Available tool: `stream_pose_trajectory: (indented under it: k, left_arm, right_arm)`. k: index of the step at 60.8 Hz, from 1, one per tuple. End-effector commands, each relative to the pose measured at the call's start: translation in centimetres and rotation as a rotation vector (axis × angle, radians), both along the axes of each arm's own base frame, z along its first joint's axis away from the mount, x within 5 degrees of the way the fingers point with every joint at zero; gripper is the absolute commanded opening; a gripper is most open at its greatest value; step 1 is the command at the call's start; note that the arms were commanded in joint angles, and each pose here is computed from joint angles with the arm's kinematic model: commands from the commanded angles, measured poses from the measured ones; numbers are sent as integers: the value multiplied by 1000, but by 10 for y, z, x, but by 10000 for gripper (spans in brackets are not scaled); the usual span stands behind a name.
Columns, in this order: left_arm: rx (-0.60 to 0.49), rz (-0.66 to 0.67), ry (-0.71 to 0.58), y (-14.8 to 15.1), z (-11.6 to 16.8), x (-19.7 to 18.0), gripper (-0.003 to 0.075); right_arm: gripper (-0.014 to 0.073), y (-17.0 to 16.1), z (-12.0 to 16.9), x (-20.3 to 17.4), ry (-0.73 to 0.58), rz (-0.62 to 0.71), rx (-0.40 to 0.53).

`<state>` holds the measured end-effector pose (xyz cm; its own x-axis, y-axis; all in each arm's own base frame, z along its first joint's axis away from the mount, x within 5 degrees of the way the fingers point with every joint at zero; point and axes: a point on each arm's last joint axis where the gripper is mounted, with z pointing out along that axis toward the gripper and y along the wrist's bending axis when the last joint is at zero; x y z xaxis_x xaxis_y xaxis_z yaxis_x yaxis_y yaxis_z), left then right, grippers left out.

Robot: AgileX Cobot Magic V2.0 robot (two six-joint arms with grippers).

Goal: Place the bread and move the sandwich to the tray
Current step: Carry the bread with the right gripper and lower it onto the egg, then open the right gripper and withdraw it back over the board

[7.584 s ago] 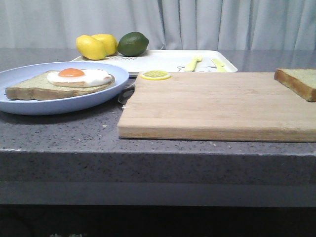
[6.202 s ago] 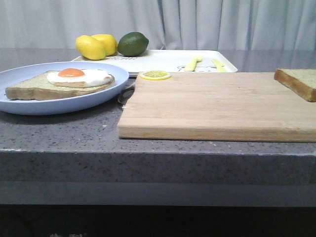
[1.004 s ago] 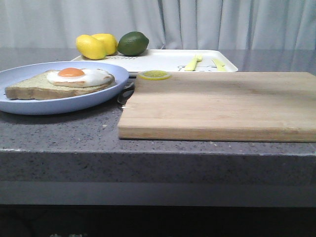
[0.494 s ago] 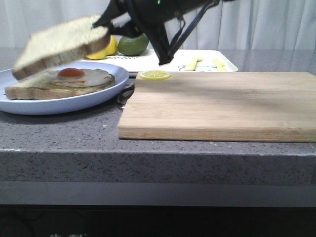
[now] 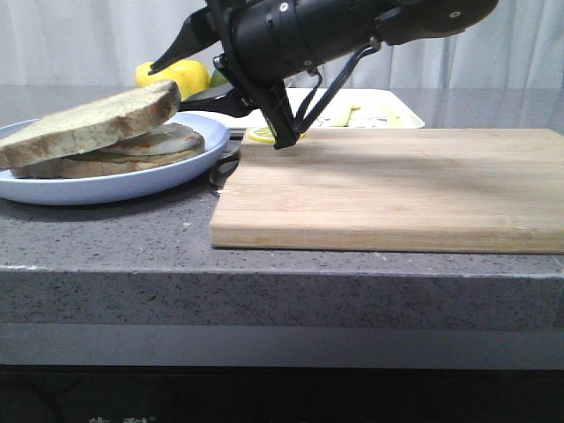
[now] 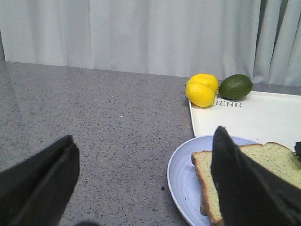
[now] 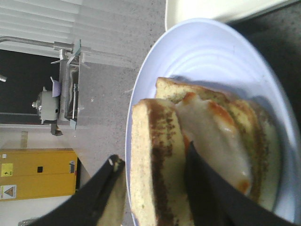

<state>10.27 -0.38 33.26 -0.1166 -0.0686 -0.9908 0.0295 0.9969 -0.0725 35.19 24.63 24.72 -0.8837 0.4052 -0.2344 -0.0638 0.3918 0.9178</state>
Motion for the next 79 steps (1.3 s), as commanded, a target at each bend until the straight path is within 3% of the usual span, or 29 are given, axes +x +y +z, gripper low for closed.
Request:
stream_pose_trajectory:
  k: [1, 20, 28, 37, 40, 47, 51, 64, 70, 79]
  left_arm:
    - [-8, 6, -109, 1, 18, 1, 566]
    - [-8, 6, -109, 1, 18, 1, 566]
    - [-8, 6, -109, 1, 18, 1, 566]
    - [-8, 6, -109, 1, 18, 1, 566]
    - [-8, 6, -109, 1, 18, 1, 566]
    - [-8, 6, -109, 1, 18, 1, 566]
    - [-8, 6, -109, 1, 18, 1, 566]
    - [-8, 6, -109, 1, 18, 1, 566]
    - [-8, 6, -109, 1, 18, 1, 566]
    - [-8, 6, -105, 1, 17, 1, 566]
  right_arm:
    - [357, -7, 42, -3, -86, 57, 119]
    - [349, -47, 54, 5, -132, 144, 151]
    - [207, -69, 72, -4, -199, 203, 80]
    - [-15, -100, 88, -13, -312, 219, -115]
    - [-76, -115, 91, -16, -350, 226, -224]
    - [-63, -146, 95, -23, -362, 211, -419]
    - [-64, -166, 95, -28, -344, 200, -598]
    - [-64, -212, 110, -54, -222, 22, -1027]
    - [-64, -222, 115, -69, -198, -87, -1075]
    - [-64, -225, 110, -99, -262, -165, -1062]
